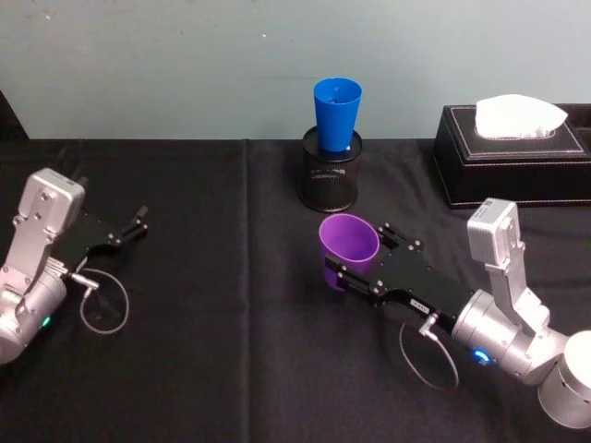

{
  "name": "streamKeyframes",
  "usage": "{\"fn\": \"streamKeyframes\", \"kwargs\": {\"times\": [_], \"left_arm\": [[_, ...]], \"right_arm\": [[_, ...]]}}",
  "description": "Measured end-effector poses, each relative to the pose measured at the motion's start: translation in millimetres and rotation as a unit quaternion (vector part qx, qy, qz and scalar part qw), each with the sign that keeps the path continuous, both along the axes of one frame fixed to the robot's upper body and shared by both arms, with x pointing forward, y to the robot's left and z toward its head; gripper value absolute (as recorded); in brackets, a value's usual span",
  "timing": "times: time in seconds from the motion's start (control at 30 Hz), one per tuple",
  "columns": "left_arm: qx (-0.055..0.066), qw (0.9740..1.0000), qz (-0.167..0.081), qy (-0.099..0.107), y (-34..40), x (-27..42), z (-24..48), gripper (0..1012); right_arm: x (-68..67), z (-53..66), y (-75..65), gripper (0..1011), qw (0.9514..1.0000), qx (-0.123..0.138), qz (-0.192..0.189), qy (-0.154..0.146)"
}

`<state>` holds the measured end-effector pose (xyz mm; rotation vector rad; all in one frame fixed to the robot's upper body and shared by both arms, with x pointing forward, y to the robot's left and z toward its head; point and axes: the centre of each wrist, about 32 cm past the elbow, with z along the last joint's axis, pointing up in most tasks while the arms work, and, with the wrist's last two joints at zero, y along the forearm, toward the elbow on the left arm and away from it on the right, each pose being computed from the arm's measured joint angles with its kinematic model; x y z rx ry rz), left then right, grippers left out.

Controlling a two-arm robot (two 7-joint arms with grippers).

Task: Pick up one cup with a gripper and tap it against the other cup.

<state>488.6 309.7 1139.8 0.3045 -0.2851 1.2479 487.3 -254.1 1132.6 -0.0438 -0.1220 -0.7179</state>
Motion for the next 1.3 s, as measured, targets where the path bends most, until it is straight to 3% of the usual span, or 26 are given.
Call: {"fn": "streamKeyframes", "kwargs": {"times": [0.57,1.3], "left_arm": [[0.0,1.0,0.0,0.0,0.0,0.0,0.0,1005],[0.0,1.0,0.0,0.0,0.0,0.0,0.0,1004]], "right_arm": [[3.6,-23.7,2.6,741,0.9998,0.003,-0.013,0.011],[8.9,-34.5,2.0,741,0.9997,0.0,-0.024,0.01]]}}
